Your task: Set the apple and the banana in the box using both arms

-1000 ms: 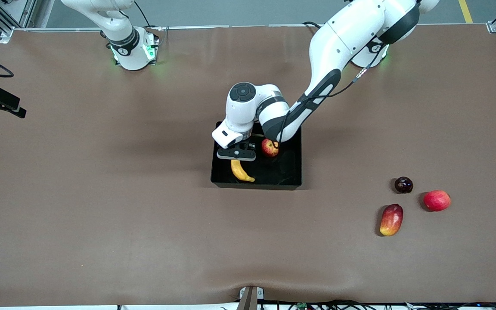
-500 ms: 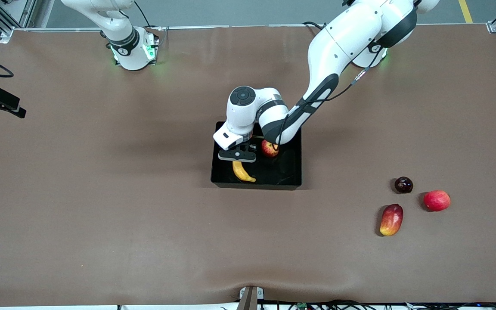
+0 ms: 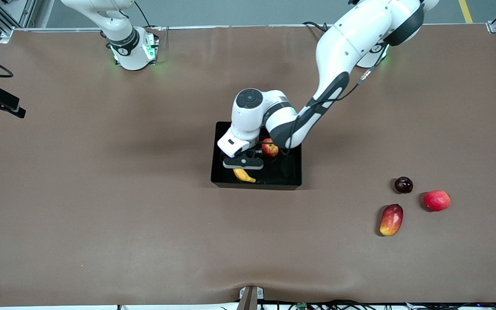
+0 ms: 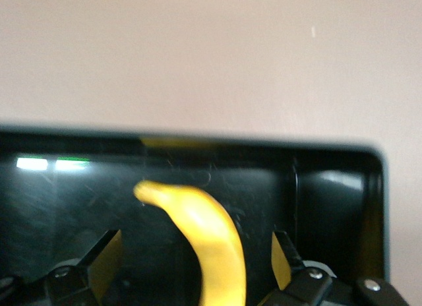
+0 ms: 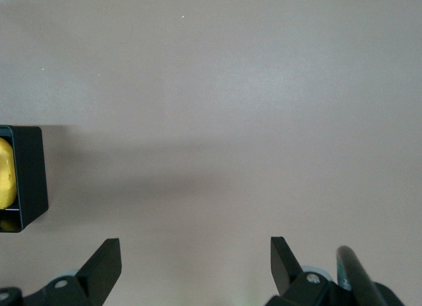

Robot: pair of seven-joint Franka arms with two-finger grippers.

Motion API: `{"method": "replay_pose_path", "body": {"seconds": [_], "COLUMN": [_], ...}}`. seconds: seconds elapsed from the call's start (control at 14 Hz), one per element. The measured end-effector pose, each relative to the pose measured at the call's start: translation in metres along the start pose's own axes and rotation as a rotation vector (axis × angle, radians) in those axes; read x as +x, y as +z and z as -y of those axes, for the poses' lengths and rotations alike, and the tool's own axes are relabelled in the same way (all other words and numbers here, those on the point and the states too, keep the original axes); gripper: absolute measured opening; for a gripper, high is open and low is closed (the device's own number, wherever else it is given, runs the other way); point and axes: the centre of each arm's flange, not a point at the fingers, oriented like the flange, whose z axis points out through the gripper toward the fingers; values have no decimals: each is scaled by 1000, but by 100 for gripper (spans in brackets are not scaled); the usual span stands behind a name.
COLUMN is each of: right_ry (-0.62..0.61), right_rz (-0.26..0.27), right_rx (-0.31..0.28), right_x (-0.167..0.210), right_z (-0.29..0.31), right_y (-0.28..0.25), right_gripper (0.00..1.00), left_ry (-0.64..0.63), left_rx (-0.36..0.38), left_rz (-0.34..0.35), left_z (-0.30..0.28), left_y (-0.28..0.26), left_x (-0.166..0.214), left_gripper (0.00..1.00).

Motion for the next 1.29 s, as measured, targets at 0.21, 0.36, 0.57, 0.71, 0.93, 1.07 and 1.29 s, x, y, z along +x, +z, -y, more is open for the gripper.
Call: {"method": "replay_pose_path", "body": {"seconds": [0.21, 0.36, 0.57, 0.71, 0.93, 1.07, 1.29], "right_ry": [1, 3, 4, 4, 4, 3, 3], "right_rz": [0, 0, 0, 0, -1, -1, -1], "right_rx": [0, 0, 0, 0, 0, 0, 0], "right_x": [0, 0, 0, 0, 0, 0, 0], "right_z": [-1, -2, -2, -2, -2, -2, -1], "right_y": [0, 0, 0, 0, 0, 0, 0], "right_gripper": [100, 100, 100, 100, 100, 100, 100], "left_ry": [-62, -131, -168, -187, -192, -161, -133], "left_rx": [33, 85, 129, 151, 232, 267, 264], "left_rz": [-72, -78, -45, -5, 22, 43, 120], "left_z": [25, 52, 100, 137, 199, 228, 261], "left_y": [-66, -107, -155, -183, -231, -260, -290], "left_x": [51, 79, 114, 135, 158, 164, 164], "left_gripper": [100, 100, 100, 100, 100, 100, 100]}}
